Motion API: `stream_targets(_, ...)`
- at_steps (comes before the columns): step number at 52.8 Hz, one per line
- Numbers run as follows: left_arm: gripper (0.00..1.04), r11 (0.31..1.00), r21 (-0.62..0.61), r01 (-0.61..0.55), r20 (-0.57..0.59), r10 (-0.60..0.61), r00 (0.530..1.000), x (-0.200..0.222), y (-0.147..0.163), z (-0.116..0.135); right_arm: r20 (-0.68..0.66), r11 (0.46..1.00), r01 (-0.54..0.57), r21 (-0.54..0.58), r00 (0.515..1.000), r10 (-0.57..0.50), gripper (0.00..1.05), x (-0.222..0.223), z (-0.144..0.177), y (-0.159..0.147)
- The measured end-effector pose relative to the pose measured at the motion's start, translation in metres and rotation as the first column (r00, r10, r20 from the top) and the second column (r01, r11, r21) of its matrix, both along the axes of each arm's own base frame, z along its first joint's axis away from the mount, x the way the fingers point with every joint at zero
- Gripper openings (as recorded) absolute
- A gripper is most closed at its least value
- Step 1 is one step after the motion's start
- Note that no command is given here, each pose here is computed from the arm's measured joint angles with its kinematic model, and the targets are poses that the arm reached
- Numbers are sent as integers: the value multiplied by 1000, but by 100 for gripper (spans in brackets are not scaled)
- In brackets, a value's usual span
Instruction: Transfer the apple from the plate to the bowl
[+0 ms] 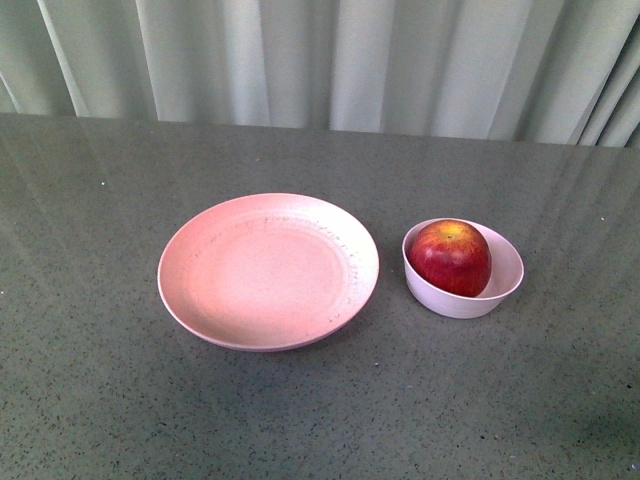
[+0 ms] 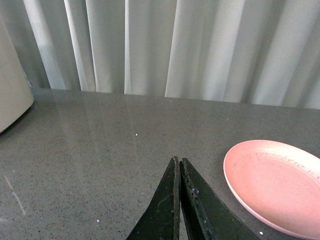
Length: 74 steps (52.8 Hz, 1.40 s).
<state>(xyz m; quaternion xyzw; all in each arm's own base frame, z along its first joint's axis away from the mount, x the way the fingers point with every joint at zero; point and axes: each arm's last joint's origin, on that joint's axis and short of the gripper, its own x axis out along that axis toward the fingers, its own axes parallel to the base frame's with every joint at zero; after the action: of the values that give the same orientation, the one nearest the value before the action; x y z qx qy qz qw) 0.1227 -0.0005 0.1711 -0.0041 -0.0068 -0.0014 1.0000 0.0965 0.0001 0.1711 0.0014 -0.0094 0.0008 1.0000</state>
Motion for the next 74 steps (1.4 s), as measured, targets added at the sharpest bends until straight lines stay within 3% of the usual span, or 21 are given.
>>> stream_targets(66, 2, 1000, 0, 0, -15, 0, 1000, -25, 0, -4, 0, 1000, 0, 0, 1000, 0, 96, 0, 0, 0)
stream_targets(74, 35, 1000, 0, 0, -14, 0, 1000, -25, 0, -4, 0, 1000, 0, 0, 1000, 0, 96, 0, 0, 0)
